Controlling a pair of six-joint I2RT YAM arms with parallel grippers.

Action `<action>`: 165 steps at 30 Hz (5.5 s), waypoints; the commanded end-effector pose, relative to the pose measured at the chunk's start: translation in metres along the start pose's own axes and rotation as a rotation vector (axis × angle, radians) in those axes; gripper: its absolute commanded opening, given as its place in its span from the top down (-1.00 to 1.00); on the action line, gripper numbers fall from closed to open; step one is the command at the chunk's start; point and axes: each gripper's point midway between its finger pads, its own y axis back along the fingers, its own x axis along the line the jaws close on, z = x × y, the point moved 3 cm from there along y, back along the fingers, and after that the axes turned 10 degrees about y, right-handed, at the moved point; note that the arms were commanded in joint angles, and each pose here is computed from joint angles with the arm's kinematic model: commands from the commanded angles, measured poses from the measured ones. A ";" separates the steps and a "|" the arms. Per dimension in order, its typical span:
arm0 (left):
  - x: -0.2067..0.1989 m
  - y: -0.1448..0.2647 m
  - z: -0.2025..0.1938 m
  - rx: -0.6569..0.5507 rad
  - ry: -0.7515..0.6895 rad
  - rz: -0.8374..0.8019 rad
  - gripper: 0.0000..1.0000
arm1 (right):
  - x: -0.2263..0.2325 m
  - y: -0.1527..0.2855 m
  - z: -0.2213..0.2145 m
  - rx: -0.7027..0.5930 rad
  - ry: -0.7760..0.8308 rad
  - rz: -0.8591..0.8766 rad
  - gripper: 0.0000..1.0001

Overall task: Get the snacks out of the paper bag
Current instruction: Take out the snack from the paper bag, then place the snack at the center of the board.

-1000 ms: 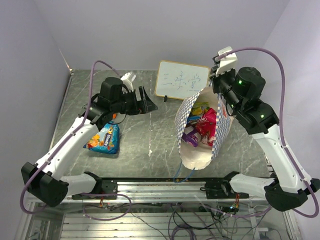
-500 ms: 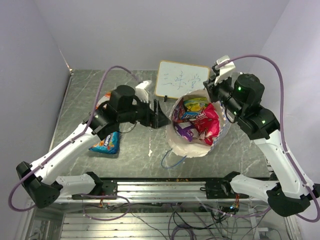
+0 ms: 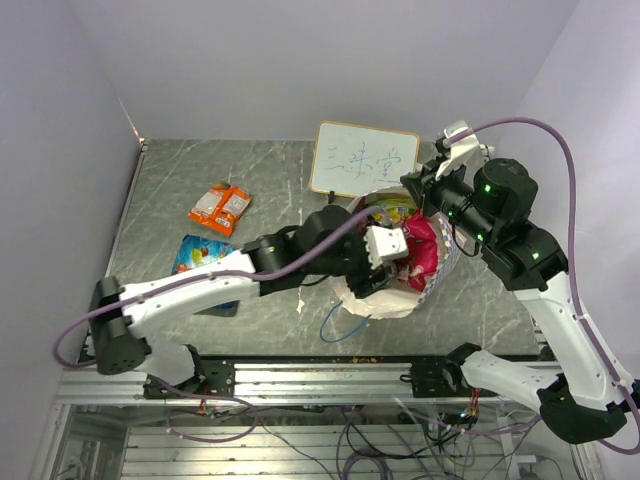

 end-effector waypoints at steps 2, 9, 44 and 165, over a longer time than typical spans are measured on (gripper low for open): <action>0.027 -0.033 -0.027 0.132 -0.321 0.012 -0.42 | -0.002 0.012 0.027 -0.087 -0.019 0.001 1.00; 0.055 -0.063 -0.075 0.318 -0.472 0.037 -0.40 | -0.003 0.015 0.029 -0.084 -0.021 -0.003 1.00; 0.125 -0.119 -0.098 0.434 -0.586 0.174 0.52 | -0.011 -0.007 0.036 -0.097 0.040 -0.030 1.00; 0.416 0.303 -0.262 -0.319 1.695 1.178 -0.71 | -0.008 -0.038 0.025 -0.070 0.087 -0.005 1.00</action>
